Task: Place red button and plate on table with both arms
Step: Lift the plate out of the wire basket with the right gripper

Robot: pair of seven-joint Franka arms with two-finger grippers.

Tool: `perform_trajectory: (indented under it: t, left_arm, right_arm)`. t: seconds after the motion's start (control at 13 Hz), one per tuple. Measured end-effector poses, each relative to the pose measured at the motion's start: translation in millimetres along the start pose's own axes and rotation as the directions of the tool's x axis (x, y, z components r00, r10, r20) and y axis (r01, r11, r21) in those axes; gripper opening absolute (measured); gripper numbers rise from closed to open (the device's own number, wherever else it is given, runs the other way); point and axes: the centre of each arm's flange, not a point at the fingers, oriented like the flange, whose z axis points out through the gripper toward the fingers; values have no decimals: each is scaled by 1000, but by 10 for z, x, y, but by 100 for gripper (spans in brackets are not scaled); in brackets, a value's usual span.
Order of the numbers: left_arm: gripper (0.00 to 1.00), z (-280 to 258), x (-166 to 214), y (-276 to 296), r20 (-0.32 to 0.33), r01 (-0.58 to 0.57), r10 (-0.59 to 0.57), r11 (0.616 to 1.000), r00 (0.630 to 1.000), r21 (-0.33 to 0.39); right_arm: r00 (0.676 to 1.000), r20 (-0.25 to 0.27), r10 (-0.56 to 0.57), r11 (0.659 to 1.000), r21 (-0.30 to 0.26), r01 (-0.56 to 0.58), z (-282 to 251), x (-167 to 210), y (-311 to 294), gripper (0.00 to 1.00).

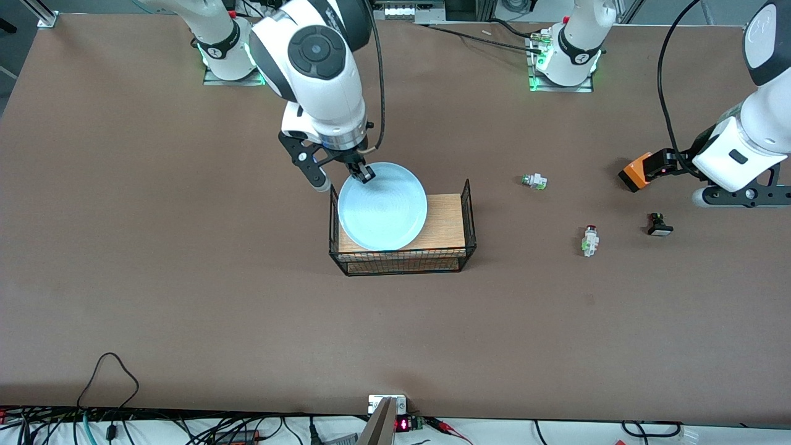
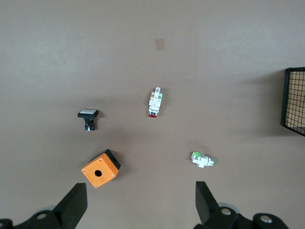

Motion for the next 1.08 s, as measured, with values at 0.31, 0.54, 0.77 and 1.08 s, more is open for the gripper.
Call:
perform_trajectory:
  t: [0.31, 0.54, 0.77, 1.08]
  left_arm:
    - [100, -2, -3, 15, 1, 0, 0, 1000, 1000, 0]
    - [100, -8, -8, 58, 0, -6, 6, 1000, 1000, 0]
    - [100, -13, -12, 85, -1, 11, -11, 1000, 1000, -1]
    - [100, -13, -18, 91, 3, 27, -27, 1000, 1000, -7]
  right_arm:
    - [1000, 21, 15, 1000, 9, -15, -273, 124, 52, 3]
    - [997, 19, -78, 997, -17, 79, -587, 395, 224, 3]
    - [974, 25, -224, 974, -27, 224, -893, 861, 437, 3]
    - [898, 49, -437, 895, -80, 440, -698, 1692, 642, 3]
